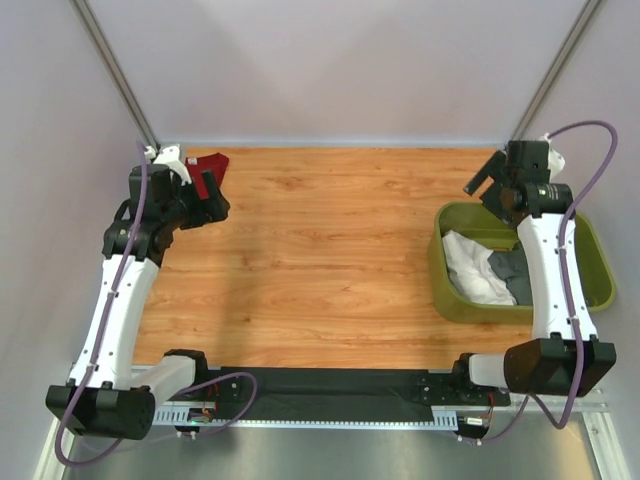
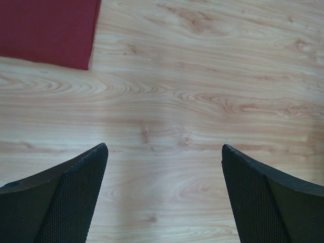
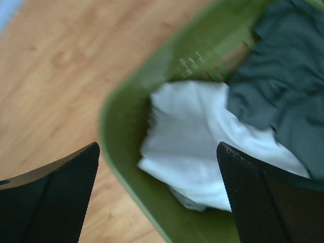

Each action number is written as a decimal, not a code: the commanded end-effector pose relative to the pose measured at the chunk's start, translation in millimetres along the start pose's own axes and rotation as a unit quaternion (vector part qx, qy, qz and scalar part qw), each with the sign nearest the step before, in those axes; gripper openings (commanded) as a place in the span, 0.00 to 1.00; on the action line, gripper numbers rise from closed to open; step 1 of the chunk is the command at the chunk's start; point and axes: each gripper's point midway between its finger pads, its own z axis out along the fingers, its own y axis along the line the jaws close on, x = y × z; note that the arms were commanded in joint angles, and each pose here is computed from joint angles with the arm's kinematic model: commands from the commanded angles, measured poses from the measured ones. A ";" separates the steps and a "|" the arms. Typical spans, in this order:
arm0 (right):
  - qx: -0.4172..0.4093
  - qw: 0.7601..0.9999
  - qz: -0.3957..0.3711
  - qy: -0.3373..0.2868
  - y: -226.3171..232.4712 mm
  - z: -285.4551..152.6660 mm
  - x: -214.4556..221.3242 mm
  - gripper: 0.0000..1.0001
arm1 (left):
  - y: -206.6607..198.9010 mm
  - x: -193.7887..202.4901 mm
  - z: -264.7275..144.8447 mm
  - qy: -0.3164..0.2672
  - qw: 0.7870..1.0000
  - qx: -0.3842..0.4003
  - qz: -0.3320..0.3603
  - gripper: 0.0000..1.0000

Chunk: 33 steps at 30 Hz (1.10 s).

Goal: Fold and stack the t-shirts
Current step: Grab the tshirt from the pile

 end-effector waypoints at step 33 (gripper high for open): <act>0.206 0.972 0.092 0.059 -161.6 110.1 66.1 0.86 | -15.9 8.0 92.3 0.087 0.995 0.050 -0.015 0.97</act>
